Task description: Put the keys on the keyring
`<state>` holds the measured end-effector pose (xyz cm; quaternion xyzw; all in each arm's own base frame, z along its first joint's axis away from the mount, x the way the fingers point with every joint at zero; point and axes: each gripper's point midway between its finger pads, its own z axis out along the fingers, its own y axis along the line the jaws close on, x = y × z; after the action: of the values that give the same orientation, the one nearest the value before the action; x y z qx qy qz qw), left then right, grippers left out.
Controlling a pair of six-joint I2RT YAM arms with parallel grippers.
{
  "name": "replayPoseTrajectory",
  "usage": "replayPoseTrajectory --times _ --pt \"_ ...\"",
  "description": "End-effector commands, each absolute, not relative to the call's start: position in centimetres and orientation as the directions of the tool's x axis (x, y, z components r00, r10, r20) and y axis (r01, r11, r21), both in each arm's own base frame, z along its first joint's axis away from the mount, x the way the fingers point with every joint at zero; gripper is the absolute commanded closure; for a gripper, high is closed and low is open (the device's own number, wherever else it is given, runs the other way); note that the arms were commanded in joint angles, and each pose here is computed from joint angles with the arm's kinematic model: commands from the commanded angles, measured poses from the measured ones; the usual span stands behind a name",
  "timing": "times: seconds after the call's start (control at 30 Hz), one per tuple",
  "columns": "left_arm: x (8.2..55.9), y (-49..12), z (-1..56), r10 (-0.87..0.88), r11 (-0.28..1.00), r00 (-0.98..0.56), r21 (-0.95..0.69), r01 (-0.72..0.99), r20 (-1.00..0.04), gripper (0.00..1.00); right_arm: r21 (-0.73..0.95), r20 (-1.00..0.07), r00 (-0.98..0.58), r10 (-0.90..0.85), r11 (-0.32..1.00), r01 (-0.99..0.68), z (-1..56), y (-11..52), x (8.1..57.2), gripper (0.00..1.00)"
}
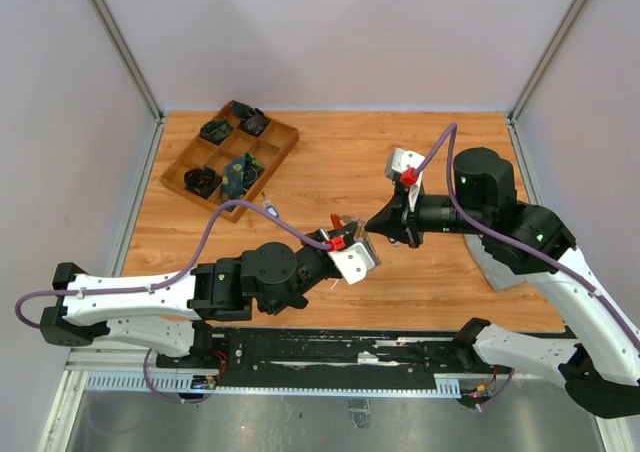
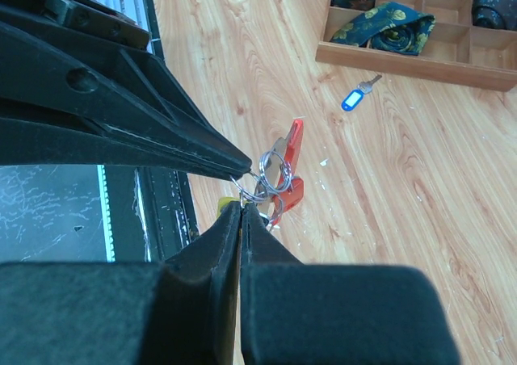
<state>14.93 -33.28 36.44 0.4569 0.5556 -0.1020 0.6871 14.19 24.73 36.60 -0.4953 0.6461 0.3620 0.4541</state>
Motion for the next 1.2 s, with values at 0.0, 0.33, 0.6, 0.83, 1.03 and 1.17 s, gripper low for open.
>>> replayPoseTrajectory --times 0.0,0.33,0.6,0.83,1.03,1.17 --pt "14.8 -33.2 39.3 0.288 0.607 0.370 0.467 0.643 -0.883 0.99 0.009 -0.949 -0.096 -0.300 0.279 -0.960 36.7 24.9 14.6 0.99" --pt "14.7 -33.1 39.4 0.286 0.609 0.371 0.467 0.642 -0.883 1.00 0.015 -0.943 -0.117 -0.311 0.311 -0.950 36.1 24.6 14.9 0.99" --pt "14.5 -33.0 39.6 0.273 0.608 0.370 0.458 0.649 -0.888 0.99 0.023 -0.940 -0.129 -0.317 0.317 -0.948 35.9 24.6 15.0 0.97" --pt "14.2 -33.1 39.7 0.259 0.602 0.369 0.448 0.661 -0.893 0.99 -0.010 -0.940 -0.107 -0.324 0.340 -0.940 36.7 23.9 15.2 0.85" --pt "13.6 -32.9 40.2 0.223 0.590 0.367 0.425 0.687 -0.903 1.00 -0.059 -0.929 -0.092 -0.359 0.387 -0.920 36.8 22.8 15.9 0.80" --pt "13.2 -32.7 40.7 0.184 0.585 0.355 0.392 0.710 -0.917 0.99 -0.104 -0.930 -0.036 -0.366 0.356 -0.929 37.3 22.5 15.4 0.74"
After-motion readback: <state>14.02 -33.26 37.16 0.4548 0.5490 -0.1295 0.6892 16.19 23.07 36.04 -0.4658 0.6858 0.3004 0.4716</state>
